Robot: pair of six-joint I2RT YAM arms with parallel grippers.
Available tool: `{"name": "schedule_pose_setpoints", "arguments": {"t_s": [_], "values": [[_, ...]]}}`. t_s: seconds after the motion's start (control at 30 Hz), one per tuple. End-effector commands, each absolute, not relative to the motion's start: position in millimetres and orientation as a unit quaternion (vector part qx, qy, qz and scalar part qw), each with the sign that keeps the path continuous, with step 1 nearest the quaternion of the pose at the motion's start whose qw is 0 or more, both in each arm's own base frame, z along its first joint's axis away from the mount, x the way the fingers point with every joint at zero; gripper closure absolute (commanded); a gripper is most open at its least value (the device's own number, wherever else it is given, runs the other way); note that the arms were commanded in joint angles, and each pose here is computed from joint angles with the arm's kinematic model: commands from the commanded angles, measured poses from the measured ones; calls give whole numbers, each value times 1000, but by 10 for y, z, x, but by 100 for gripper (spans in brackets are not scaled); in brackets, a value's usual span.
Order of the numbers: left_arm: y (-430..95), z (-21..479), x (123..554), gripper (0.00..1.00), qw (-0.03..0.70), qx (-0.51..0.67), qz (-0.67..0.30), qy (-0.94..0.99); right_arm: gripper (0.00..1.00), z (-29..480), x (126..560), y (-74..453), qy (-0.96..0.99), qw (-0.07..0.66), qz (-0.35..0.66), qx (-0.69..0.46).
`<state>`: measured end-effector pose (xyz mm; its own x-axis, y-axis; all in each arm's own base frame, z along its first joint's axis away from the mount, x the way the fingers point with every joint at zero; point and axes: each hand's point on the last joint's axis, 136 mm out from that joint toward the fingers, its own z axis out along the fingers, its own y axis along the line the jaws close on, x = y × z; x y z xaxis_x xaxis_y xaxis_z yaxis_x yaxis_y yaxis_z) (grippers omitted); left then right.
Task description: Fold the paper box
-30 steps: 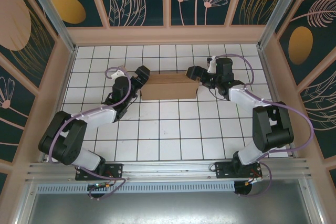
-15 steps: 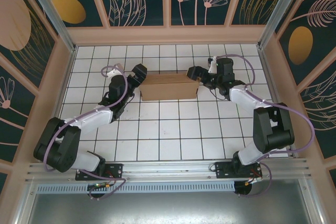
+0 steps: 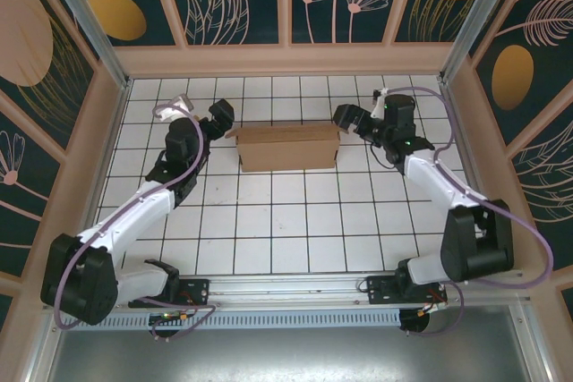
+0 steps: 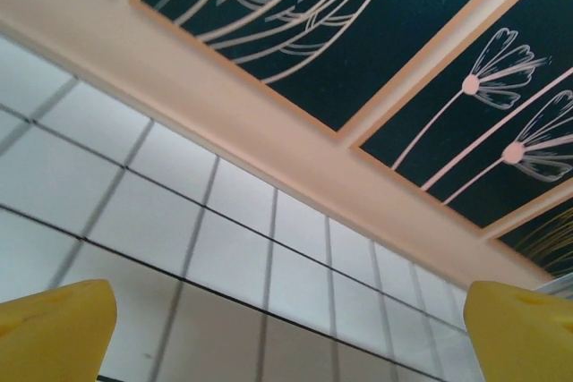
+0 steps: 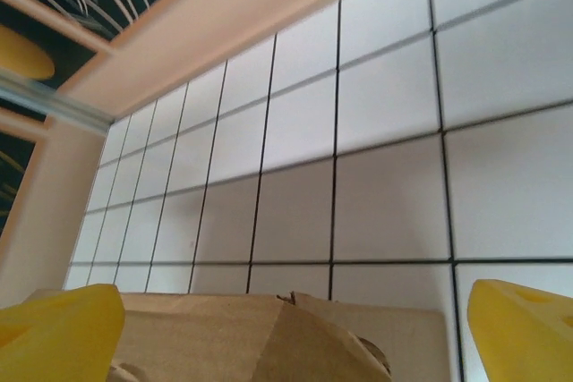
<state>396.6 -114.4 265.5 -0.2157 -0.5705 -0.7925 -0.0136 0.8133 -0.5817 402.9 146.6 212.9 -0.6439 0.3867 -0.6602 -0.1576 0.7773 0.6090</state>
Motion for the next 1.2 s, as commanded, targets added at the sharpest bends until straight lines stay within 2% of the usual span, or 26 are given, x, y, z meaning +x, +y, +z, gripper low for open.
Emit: {"name": "schedule_pose_setpoints", "arguments": {"t_s": [0.0, 0.1, 0.2, 0.3, 0.37, 0.5, 0.6, 0.73, 0.83, 0.9, 0.97, 1.03, 1.17], "values": [[-1040, 2883, 3899, 1, 632, -93, -129, 759, 7, 2508, 3983, 1235, 820, 504, 264, 56], [-955, 3003, 3881, 1, 641, -80, -90, 758, 13, 2744, 3988, 1162, 807, 546, 224, 30], [-878, 3062, 3884, 1, 634, -63, -44, 770, 11, 2978, 3943, 1191, 773, 594, 225, -8], [-679, 3163, 3829, 1, 640, -95, -3, 762, 15, 3211, 3726, 1257, 712, 653, 252, -51], [-749, 3200, 3777, 1, 647, -63, -13, 760, 17, 3311, 3547, 1355, 674, 683, 259, -109], [-864, 3358, 3667, 1, 668, -42, -62, 741, 19, 3106, 3652, 1426, 723, 637, 219, -153], [-970, 3423, 3569, 1, 684, 7, -76, 725, 19, 3048, 3617, 1407, 727, 637, 186, -176], [-1013, 3475, 3482, 1, 699, 22, -93, 708, 18, 2908, 3639, 1206, 767, 612, 147, -124], [-1055, 3403, 3444, 1, 691, 26, -111, 714, 14, 2766, 3621, 1173, 785, 597, 128, -100], [-1082, 3332, 3387, 1, 688, 49, -107, 716, 13, 2729, 3507, 1298, 779, 596, 134, -143], [-1184, 3243, 3247, 1, 695, 128, -91, 702, 13, 2704, 3359, 1430, 756, 607, 134, -208], [-1198, 3124, 3149, 1, 722, 185, -48, 665, 14, 2682, 3285, 1491, 729, 623, 127, -252], [-1199, 2888, 3148, 2, 729, 251, 22, 636, 16, 2642, 3154, 1657, 645, 656, 83, -383]]}}
